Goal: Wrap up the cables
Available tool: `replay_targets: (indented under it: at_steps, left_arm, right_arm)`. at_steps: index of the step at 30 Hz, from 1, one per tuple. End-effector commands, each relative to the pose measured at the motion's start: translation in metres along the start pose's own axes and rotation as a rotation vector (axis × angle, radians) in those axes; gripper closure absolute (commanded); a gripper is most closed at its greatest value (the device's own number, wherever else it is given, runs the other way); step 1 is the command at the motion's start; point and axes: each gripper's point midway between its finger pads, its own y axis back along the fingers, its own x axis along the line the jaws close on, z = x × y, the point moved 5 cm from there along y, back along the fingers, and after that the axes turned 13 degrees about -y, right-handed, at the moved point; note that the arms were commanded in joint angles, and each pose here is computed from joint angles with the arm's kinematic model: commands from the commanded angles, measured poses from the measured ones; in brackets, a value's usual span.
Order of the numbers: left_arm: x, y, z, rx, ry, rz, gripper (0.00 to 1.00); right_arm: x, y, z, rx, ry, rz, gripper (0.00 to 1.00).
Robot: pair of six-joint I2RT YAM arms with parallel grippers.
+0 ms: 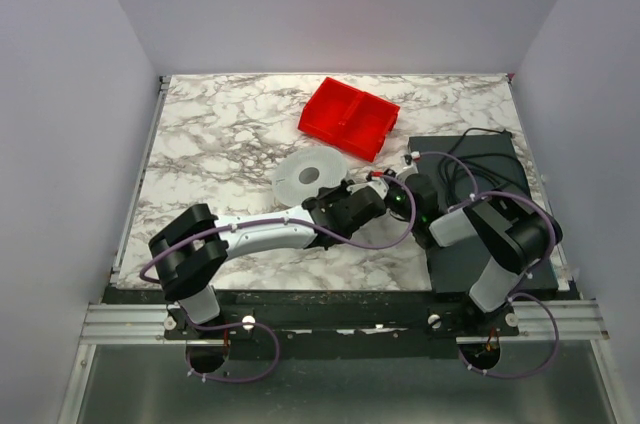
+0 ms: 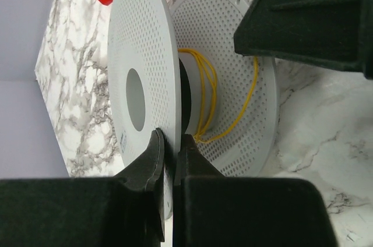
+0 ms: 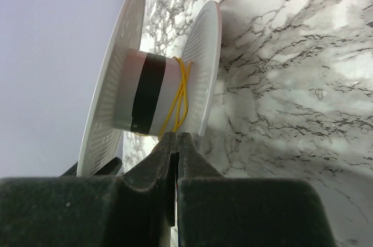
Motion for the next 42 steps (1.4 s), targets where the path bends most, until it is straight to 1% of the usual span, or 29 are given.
replay_targets:
  at_steps: [1, 5, 8, 10, 14, 17, 23, 25, 28, 31, 37, 42]
  left_arm:
    - [-0.075, 0.004, -0.033, 0.133, 0.118, -0.397, 1.0]
    - [-0.088, 0.006, -0.036, 0.174, 0.133, -0.473, 1.0]
    - [-0.099, 0.008, -0.038, 0.191, 0.143, -0.532, 0.95]
    - [-0.104, 0.009, -0.038, 0.191, 0.15, -0.566, 0.9]
    - [-0.116, 0.012, -0.038, 0.211, 0.155, -0.644, 0.72]
    - [-0.123, 0.013, -0.038, 0.213, 0.171, -0.681, 0.65]
    - [-0.129, 0.014, -0.038, 0.214, 0.186, -0.72, 0.62]
    - [-0.129, 0.015, -0.037, 0.209, 0.186, -0.723, 0.6]
    - [-0.124, 0.017, -0.035, 0.195, 0.188, -0.721, 0.56]
    - [-0.12, 0.018, -0.033, 0.181, 0.193, -0.719, 0.54]
    - [-0.111, 0.018, -0.03, 0.162, 0.202, -0.712, 0.52]
    - [-0.103, 0.02, -0.028, 0.135, 0.222, -0.716, 0.51]
  right_arm:
    - [-0.001, -0.007, 0.002, 0.022, -0.029, 0.031, 0.99]
    - [-0.003, -0.014, 0.003, 0.034, -0.038, 0.028, 0.99]
    - [-0.002, -0.018, 0.004, 0.033, -0.038, 0.026, 0.99]
    - [-0.001, -0.02, 0.005, 0.033, -0.033, 0.02, 0.99]
    - [-0.007, -0.026, 0.005, 0.042, -0.033, -0.014, 0.99]
    - [-0.014, -0.029, 0.004, 0.048, -0.04, -0.04, 0.99]
    - [-0.027, -0.036, 0.002, 0.068, -0.05, -0.076, 0.99]
    - [-0.029, -0.038, 0.001, 0.074, -0.052, -0.083, 0.98]
    - [-0.029, -0.039, 0.003, 0.071, -0.051, -0.085, 0.92]
    - [-0.025, -0.04, 0.008, 0.063, -0.046, -0.08, 0.8]
    - [-0.013, -0.041, 0.019, 0.042, -0.042, -0.06, 0.61]
    - [-0.003, -0.039, 0.034, 0.02, -0.045, -0.052, 0.54]
